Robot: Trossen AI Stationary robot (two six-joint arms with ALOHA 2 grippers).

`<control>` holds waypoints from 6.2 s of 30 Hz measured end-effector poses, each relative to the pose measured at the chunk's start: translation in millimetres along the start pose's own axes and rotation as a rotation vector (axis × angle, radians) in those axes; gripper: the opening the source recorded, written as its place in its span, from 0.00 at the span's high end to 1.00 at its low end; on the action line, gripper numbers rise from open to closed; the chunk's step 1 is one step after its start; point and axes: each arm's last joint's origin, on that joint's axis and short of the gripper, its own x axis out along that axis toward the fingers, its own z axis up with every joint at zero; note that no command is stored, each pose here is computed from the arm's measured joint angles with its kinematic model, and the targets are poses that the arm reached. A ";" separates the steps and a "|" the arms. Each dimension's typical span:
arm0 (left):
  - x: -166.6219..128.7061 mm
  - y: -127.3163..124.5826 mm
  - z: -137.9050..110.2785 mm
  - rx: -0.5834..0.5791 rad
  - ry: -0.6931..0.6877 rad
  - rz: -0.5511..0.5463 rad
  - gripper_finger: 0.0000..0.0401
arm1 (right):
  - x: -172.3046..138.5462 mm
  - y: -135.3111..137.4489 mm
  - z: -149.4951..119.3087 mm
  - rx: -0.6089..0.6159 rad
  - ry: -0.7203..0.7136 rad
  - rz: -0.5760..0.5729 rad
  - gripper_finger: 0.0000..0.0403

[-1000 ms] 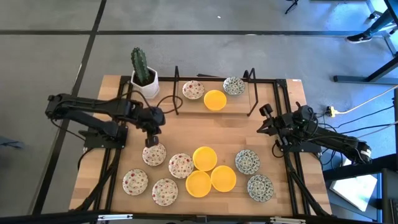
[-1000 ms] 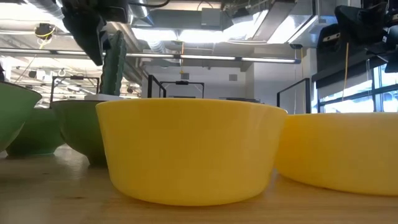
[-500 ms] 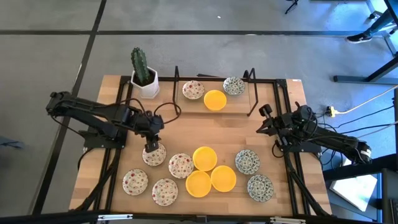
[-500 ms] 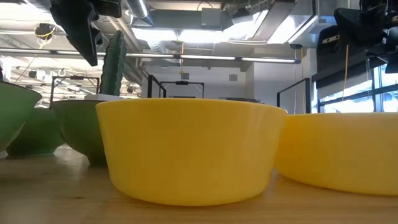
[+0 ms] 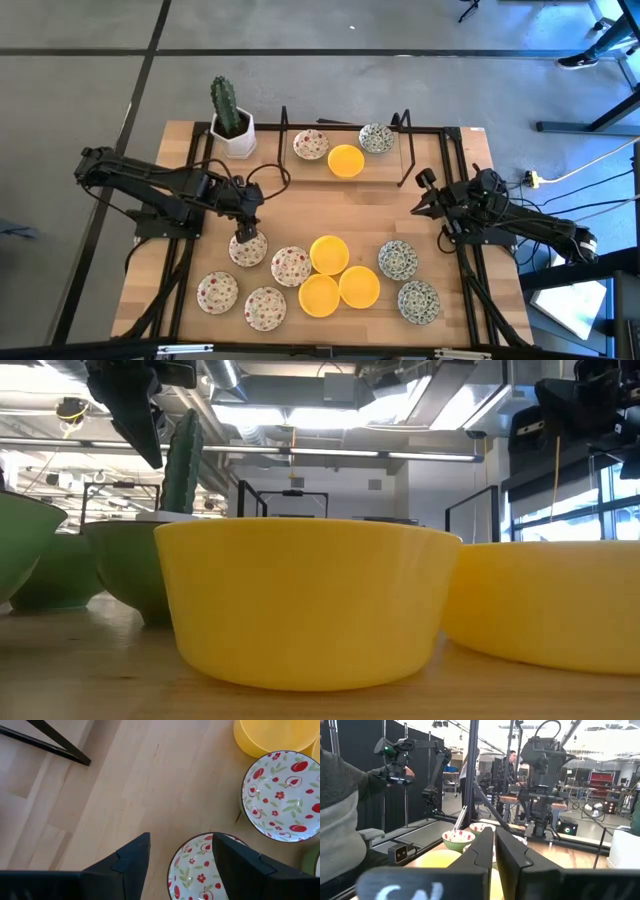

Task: Pick & Place Mini bowls
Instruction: Stack the red green bowl on top of the red green bowl on the shelf

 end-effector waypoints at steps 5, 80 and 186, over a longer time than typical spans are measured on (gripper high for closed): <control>0.2 0.1 0.0 0.004 -0.001 0.004 0.48 | 0.0 0.0 0.2 -0.003 -0.002 0.000 0.95; 30.8 -14.4 2.8 0.001 0.129 0.011 0.48 | 0.0 0.7 0.9 0.036 -0.005 0.020 0.96; -32.6 26.9 67.4 0.127 -0.184 0.201 0.99 | 2.8 2.3 1.0 0.051 -0.019 -0.018 0.96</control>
